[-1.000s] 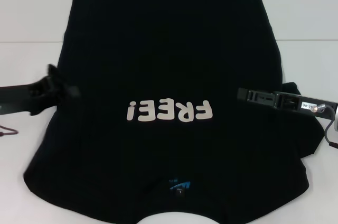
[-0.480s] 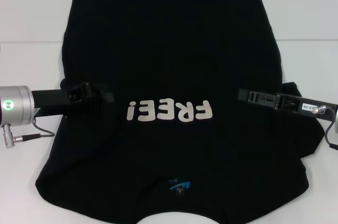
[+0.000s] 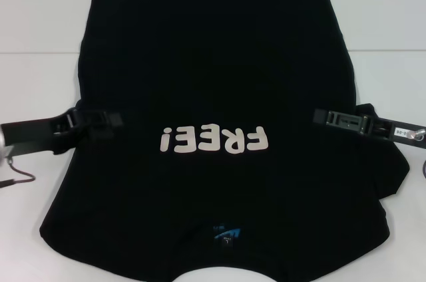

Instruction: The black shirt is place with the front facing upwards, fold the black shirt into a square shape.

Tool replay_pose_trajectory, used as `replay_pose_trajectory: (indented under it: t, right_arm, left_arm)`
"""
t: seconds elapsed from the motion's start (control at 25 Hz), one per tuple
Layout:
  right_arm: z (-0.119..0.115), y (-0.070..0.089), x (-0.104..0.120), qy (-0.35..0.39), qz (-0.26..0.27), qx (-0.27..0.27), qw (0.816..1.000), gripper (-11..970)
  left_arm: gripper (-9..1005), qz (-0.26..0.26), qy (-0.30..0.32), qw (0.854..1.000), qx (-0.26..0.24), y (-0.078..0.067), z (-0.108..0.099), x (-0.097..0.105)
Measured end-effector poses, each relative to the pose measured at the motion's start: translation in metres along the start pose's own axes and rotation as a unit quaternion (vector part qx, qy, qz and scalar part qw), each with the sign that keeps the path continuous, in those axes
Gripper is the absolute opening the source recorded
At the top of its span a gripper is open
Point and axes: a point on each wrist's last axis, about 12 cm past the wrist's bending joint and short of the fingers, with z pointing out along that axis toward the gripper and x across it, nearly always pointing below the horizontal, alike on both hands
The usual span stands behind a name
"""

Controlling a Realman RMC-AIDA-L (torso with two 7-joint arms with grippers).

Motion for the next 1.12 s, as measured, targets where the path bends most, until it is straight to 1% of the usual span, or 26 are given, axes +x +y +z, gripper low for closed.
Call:
replay_pose_trajectory:
  t: [0.04,0.08,0.12,0.16,0.2,0.24,0.28,0.32,0.36,0.44,0.52,0.56,0.6,0.68,0.76,0.8,0.84,1.0,1.12]
  right_arm:
    - [-0.001,0.0,-0.001,0.005,-0.003,-0.002,1.0,916]
    - [-0.002,0.0,-0.002,0.01,-0.005,-0.004,1.0,916]
    - [-0.004,0.0,-0.003,0.018,-0.006,-0.007,1.0,916]
    - [-0.006,0.001,-0.005,0.026,-0.008,-0.01,1.0,916]
    - [-0.009,0.0,-0.009,0.037,-0.009,-0.012,0.999,916]
    - [-0.018,0.0,-0.018,0.059,-0.01,-0.008,0.998,916]
    - [-0.018,0.0,-0.018,0.059,-0.01,-0.008,0.998,916]
    - [-0.021,0.0,-0.022,0.067,-0.01,-0.006,0.998,916]
    - [-0.028,-0.001,-0.031,0.082,-0.014,0.004,0.997,916]
    - [-0.031,-0.001,-0.035,0.089,-0.016,0.011,0.996,916]
    - [-0.037,-0.001,-0.042,0.098,-0.018,0.026,0.995,916]
    - [-0.04,-0.001,-0.047,0.105,-0.02,0.038,0.994,916]
    - [-0.043,-0.001,-0.051,0.112,-0.021,0.05,0.992,916]
    - [-0.049,0.002,-0.06,0.126,-0.019,0.072,0.989,916]
    - [-0.055,0.005,-0.07,0.145,-0.018,0.095,0.985,916]
    - [-0.06,0.008,-0.077,0.161,-0.015,0.116,0.98,916]
    - [-0.062,0.008,-0.08,0.169,-0.012,0.127,0.977,916]
    - [-0.065,0.008,-0.083,0.184,-0.002,0.143,0.973,916]
    - [-0.067,0.006,-0.08,0.188,0.013,0.149,0.971,916]
  left_arm:
    - [204,0.021,-0.009,0.999,0.023,0.0,-0.008,0.003]
    - [235,0.067,-0.016,0.996,0.056,-0.003,-0.016,0.005]
    - [267,0.105,-0.013,0.991,0.077,-0.006,-0.022,0.008]
    - [298,0.118,-0.012,0.989,0.083,-0.007,-0.024,0.009]
    - [329,0.147,-0.006,0.984,0.096,-0.008,-0.027,0.011]
    - [361,0.147,-0.006,0.984,0.096,-0.008,-0.027,0.011]
    - [392,0.209,0.013,0.971,0.119,-0.012,-0.033,0.016]
    - [462,0.225,0.018,0.967,0.122,-0.012,-0.034,0.018]
    - [531,0.249,0.027,0.96,0.128,-0.012,-0.034,0.021]
    - [670,0.292,0.034,0.947,0.133,-0.011,-0.032,0.028]
    - [744,0.32,0.03,0.938,0.131,-0.009,-0.028,0.033]
    - [781,0.32,0.03,0.938,0.131,-0.009,-0.028,0.033]
    - [818,0.328,0.015,0.937,0.121,-0.007,-0.023,0.034]
    - [892,0.322,0.003,0.94,0.111,-0.005,-0.02,0.033]
    - [897,0.312,-0.01,0.945,0.098,-0.003,-0.017,0.033]
    - [899,0.308,-0.014,0.947,0.093,-0.003,-0.014,0.033]
    - [902,0.305,-0.017,0.948,0.089,-0.002,-0.012,0.033]
    - [912,0.303,-0.02,0.949,0.087,-0.003,-0.008,0.033]
    - [919,0.303,-0.023,0.949,0.087,-0.004,-0.008,0.033]
